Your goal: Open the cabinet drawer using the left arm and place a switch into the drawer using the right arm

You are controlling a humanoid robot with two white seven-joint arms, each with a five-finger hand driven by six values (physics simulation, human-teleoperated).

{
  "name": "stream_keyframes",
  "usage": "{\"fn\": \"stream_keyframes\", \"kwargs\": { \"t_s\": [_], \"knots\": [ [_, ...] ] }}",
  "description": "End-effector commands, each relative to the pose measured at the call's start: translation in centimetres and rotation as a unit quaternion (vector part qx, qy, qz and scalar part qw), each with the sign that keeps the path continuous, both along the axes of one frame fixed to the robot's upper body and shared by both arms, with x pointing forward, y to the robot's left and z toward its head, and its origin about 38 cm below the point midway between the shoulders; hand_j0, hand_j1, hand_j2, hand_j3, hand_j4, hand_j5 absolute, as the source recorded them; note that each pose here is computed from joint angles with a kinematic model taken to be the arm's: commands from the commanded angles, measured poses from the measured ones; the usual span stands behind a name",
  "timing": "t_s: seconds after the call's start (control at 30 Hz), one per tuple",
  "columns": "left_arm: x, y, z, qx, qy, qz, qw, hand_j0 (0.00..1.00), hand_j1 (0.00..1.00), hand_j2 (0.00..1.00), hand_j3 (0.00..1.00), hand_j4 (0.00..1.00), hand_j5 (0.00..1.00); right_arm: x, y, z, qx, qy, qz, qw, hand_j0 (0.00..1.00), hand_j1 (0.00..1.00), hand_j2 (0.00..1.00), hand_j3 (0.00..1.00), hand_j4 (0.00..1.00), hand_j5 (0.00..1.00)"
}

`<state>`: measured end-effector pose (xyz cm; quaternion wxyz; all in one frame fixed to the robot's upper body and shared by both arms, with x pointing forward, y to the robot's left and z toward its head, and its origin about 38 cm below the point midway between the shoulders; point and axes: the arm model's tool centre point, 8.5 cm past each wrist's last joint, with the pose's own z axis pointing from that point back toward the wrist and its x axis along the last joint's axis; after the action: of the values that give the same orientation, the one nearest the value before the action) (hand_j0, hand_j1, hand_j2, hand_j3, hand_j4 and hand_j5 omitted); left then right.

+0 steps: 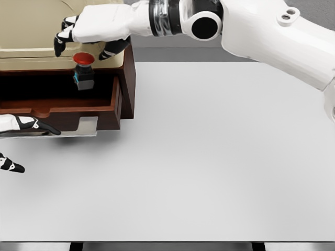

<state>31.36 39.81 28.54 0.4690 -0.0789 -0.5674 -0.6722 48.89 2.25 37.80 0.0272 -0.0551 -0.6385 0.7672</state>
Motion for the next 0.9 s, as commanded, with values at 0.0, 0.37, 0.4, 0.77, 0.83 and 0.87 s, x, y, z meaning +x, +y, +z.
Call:
{"fn": "stream_keyframes", "kwargs": {
  "t_s": [0.0,0.37,0.4,0.77,0.83,0.87],
  "knots": [
    [0.1,0.0,0.2,-0.004,-0.002,0.001,1.0000,0.89,0.89,0.89,0.89,0.89,0.89,1.2,-0.9,1.1,0.025,-0.005,-0.026,0.9993,1.00,1.00,1.00,1.00,1.00,1.00],
    [0.1,-0.3,0.7,-0.004,-0.009,-0.003,1.0000,0.89,0.89,0.89,0.89,0.89,0.89,-2.9,-8.2,2.0,0.010,-0.017,0.006,0.9998,1.00,1.00,1.00,1.00,1.00,1.00],
    [0.2,-0.5,0.7,-0.008,-0.011,-0.006,0.9999,0.89,0.89,0.89,0.89,0.89,0.89,-3.2,-11.4,2.3,0.004,-0.021,-0.012,0.9997,1.00,1.00,1.00,1.00,1.00,1.00],
    [2.0,-2.8,3.2,-0.058,-0.090,-0.028,0.9939,1.00,1.00,1.00,1.00,1.00,1.00,-7.1,-26.2,-2.6,-0.059,0.034,-0.116,0.9909,1.00,1.00,1.00,1.00,1.00,1.00],
    [2.6,-3.8,3.3,-0.059,-0.120,-0.039,0.9902,1.00,1.00,1.00,1.00,1.00,1.00,-7.1,-26.8,-3.5,-0.071,0.044,-0.122,0.9890,1.00,1.00,1.00,1.00,1.00,1.00],
    [2.7,-4.1,3.1,-0.059,-0.125,-0.044,0.9895,1.00,1.00,1.00,1.00,1.00,1.00,-7.1,-26.9,-3.6,-0.073,0.045,-0.123,0.9887,1.00,1.00,1.00,1.00,1.00,1.00]
  ]
}}
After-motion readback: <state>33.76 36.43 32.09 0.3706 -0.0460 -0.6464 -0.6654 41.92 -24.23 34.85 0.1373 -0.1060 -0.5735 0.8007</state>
